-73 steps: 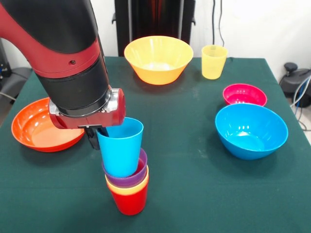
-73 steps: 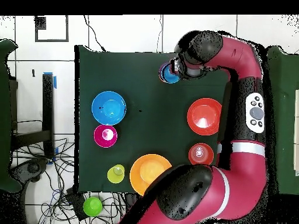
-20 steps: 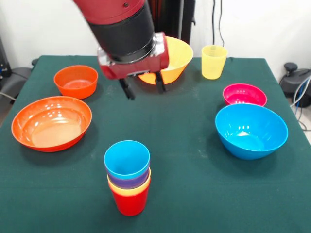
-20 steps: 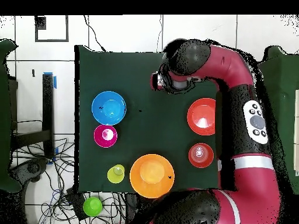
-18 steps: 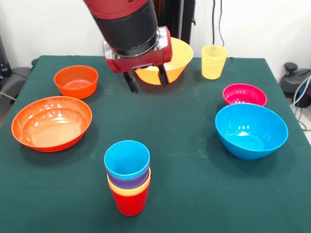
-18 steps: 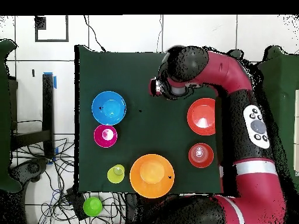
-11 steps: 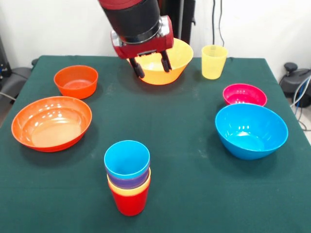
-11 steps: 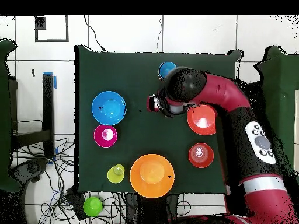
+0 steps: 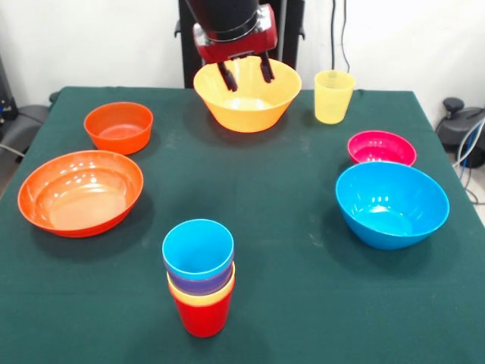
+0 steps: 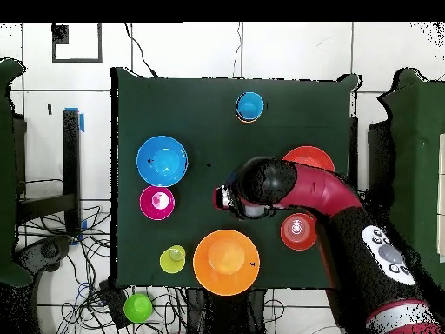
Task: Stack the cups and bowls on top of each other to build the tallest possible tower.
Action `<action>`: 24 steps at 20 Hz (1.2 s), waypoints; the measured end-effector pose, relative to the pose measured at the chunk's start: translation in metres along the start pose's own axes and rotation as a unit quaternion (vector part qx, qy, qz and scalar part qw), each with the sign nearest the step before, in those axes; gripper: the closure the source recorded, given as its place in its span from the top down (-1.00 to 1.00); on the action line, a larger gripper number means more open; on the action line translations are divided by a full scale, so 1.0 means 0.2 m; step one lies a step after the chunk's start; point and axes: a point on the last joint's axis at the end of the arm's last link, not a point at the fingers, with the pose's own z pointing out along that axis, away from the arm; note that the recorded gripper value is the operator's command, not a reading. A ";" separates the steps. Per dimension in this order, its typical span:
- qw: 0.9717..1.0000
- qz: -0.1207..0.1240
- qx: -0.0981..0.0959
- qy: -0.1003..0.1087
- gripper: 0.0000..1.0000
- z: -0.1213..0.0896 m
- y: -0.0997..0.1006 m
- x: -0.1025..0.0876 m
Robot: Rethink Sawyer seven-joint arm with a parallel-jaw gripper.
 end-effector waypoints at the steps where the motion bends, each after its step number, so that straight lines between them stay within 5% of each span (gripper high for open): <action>1: 1.000 -0.001 0.000 -0.001 1.00 0.02 0.01 0.02; 6: 1.000 -0.011 -0.005 -0.014 1.00 0.20 0.10 0.17; 15: 0.999 -0.023 -0.009 -0.040 1.00 0.37 0.23 0.23; 24: 0.999 -0.035 -0.017 -0.025 1.00 0.49 0.33 0.34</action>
